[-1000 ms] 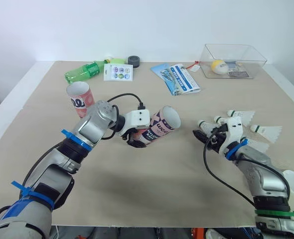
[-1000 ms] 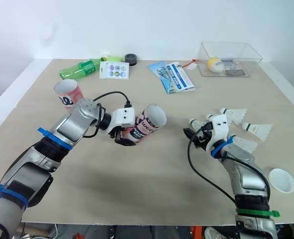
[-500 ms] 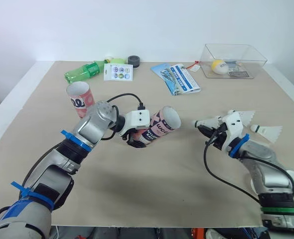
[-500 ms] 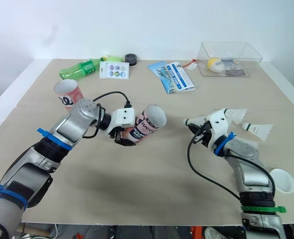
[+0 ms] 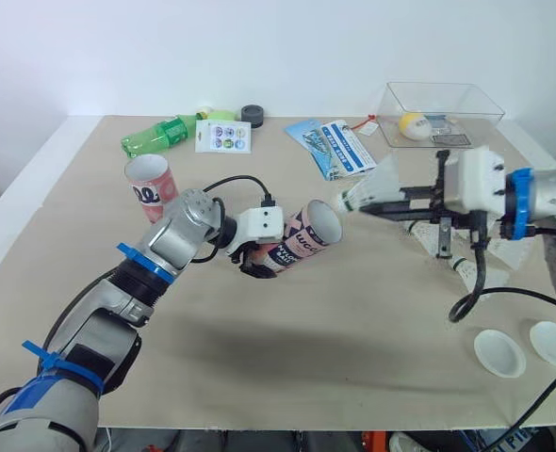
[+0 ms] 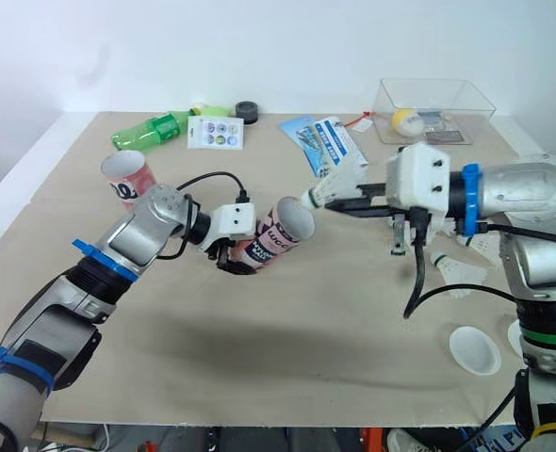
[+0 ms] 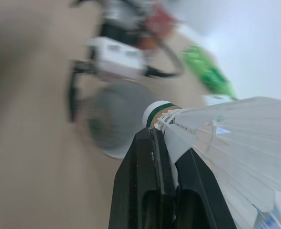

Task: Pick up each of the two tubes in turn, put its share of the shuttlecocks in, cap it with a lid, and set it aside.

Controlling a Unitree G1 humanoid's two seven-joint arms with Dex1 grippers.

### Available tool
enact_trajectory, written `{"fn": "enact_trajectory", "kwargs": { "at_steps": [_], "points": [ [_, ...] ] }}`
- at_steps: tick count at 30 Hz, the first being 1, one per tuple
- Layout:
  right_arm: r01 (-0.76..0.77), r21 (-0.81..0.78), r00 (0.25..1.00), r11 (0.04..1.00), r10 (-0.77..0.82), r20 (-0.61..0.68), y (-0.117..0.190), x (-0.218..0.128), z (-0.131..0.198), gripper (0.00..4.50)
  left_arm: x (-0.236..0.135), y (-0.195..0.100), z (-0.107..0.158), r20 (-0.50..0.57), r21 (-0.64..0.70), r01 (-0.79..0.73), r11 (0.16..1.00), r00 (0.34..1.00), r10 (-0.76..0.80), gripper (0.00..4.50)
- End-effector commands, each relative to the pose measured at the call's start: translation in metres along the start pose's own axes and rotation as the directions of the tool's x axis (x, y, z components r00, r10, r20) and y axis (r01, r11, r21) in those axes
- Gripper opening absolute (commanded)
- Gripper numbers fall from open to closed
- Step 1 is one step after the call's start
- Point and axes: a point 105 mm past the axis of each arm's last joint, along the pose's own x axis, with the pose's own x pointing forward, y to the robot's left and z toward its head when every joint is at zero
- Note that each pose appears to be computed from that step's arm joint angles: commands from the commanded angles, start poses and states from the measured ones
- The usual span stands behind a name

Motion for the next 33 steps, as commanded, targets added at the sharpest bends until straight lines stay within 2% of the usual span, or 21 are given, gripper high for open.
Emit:
{"fn": "enact_trajectory", "kwargs": {
  "at_steps": [1,11,12,13,17,20,23,26,30,33],
  "points": [
    [-0.016,-0.102,1.0,0.995,0.013,-0.026,-0.002,0.005,-0.002,0.06,0.0,0.0,0.008,0.007,0.012,0.009,1.0,1.0,-0.009,3.71],
    [-0.086,-0.178,0.996,0.98,0.085,-0.017,0.0,0.028,-0.014,0.06,-0.001,0.002,0.011,0.016,-0.005,-0.002,1.0,1.0,0.002,3.71],
    [-0.082,-0.19,0.997,0.978,0.082,-0.01,-0.003,0.029,-0.012,0.7,-0.001,0.002,0.011,0.015,-0.007,-0.003,1.0,1.0,0.003,3.71],
    [-0.075,-0.194,0.997,0.978,0.077,0.0,-0.005,0.03,-0.009,1.0,-0.001,0.002,0.011,0.014,-0.009,-0.005,1.0,1.0,0.005,3.71],
    [-0.06,-0.159,0.997,0.986,0.068,0.047,-0.011,0.024,0.001,2.92,-0.002,0.002,0.008,0.006,-0.01,-0.009,1.0,1.0,0.009,3.71],
    [-0.008,-0.018,0.995,1.0,0.01,0.099,-0.015,0.009,0.005,4.4,-0.003,0.003,0.008,0.004,-0.01,-0.012,1.0,1.0,0.012,3.71],
    [0.11,0.206,0.982,0.972,-0.138,0.131,-0.022,-0.017,0.001,4.46,-0.003,0.003,0.009,0.003,-0.003,-0.013,1.0,1.0,0.013,3.71],
    [0.243,0.404,0.953,0.882,-0.294,0.068,-0.017,-0.044,-0.017,4.46,-0.001,0.002,0.011,0.003,0.004,-0.011,1.0,1.0,0.011,3.71],
    [0.449,0.582,0.87,0.678,-0.479,-0.113,0.013,-0.084,-0.052,4.46,0.0,0.002,0.012,0.003,0.013,-0.004,1.0,1.0,0.004,3.71],
    [0.604,0.589,0.78,0.537,-0.549,-0.3,0.043,-0.112,-0.081,4.46,0.001,0.002,0.012,-0.012,0.042,0.005,0.999,1.0,-0.004,3.71]
  ]
}}
